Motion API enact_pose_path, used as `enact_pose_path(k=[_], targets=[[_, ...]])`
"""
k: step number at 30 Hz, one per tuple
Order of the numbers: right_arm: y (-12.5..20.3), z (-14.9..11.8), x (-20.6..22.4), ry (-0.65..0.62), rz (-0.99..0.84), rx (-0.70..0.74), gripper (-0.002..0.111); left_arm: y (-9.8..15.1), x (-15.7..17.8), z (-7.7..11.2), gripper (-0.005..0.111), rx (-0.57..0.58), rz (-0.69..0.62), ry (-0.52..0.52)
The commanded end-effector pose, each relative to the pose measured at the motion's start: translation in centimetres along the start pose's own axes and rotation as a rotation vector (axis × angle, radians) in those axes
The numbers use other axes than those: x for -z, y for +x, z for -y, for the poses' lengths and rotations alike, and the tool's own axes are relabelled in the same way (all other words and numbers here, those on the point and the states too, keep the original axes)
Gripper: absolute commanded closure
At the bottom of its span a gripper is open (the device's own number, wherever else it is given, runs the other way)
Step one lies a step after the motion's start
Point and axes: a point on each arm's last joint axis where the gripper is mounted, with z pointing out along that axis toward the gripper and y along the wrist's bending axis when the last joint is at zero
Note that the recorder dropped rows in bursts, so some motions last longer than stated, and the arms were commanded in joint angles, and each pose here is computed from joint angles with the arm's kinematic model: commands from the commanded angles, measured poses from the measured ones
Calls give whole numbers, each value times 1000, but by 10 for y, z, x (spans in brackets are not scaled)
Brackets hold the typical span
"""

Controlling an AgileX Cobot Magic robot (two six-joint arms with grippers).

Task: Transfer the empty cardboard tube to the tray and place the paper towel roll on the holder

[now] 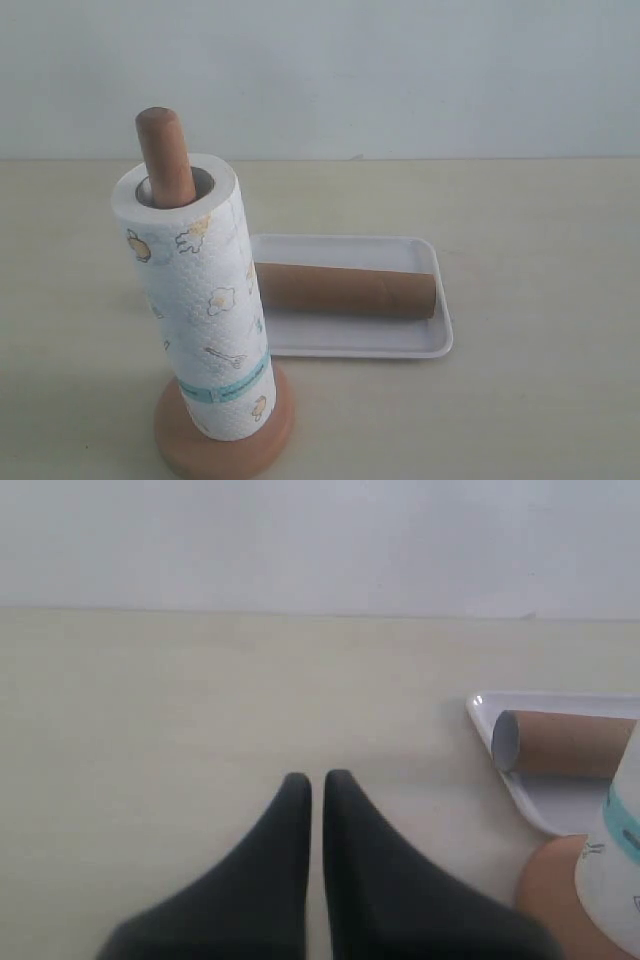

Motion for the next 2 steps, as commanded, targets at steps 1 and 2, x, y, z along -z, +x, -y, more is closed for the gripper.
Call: enact_pose_path(k=[1,2], targets=[[-1,1,0,8,10,7,104,1,0,0,103,-3,-1,-4],[-1,1,0,8,10,7,104,1,0,0,103,-3,-1,-4]])
